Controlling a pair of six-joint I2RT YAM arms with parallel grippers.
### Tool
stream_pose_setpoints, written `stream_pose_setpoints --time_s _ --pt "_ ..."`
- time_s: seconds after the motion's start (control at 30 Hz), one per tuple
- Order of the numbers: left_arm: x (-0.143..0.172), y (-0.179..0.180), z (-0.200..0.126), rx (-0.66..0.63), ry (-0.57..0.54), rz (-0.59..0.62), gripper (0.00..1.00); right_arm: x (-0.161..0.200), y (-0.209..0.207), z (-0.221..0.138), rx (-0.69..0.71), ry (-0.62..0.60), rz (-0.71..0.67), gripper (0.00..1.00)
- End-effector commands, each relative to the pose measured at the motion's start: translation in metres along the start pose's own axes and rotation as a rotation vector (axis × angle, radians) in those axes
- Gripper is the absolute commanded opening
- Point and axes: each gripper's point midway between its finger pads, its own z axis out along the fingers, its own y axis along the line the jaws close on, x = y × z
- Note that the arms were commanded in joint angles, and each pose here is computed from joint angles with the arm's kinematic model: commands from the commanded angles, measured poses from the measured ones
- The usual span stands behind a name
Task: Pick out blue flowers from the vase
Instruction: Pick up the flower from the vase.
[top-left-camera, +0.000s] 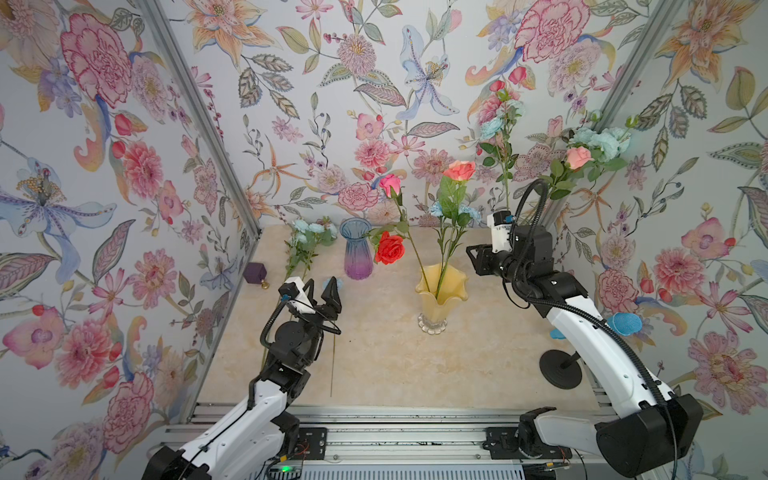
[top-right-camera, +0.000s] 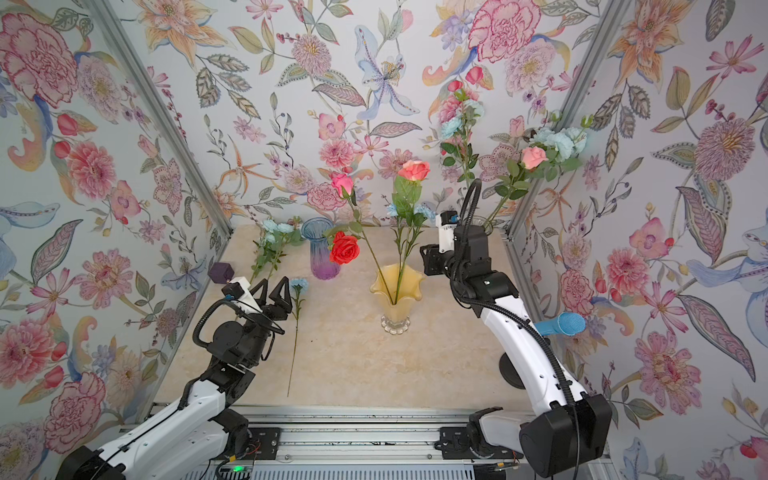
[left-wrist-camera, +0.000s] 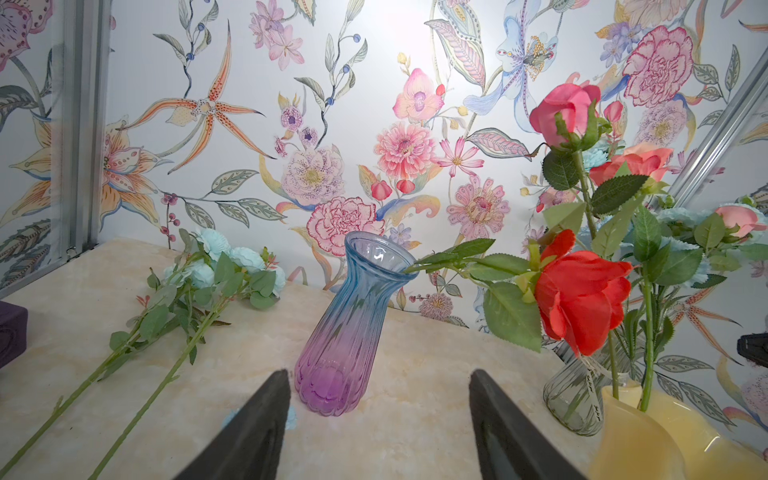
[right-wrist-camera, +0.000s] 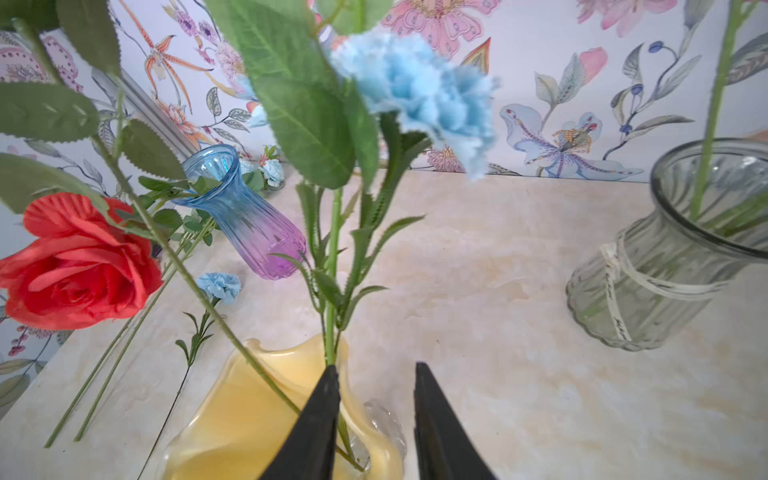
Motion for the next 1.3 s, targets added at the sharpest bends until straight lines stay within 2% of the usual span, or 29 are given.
stream_pose_setpoints --time_s 0.0,0.3,0.97,1.27 --pt "-0.001 0.001 -0.003 -0.004 -0.015 -0.009 0.70 0.016 0.002 0.015 -0.076 0.029 0.000 0.36" --pt "0.002 -0.001 -0.001 0.000 -0.008 -0.011 0.70 0.033 0.014 0.038 -0.188 0.073 -0.047 0.40" --pt "0.001 -0.002 -0.001 0.001 -0.010 -0.010 0.70 0.047 0.031 0.072 -0.185 0.117 -0.098 0.41" --pt "0.002 -0.003 -0.001 0.008 -0.010 -0.014 0.70 0.042 0.039 0.076 -0.223 0.072 -0.076 0.40"
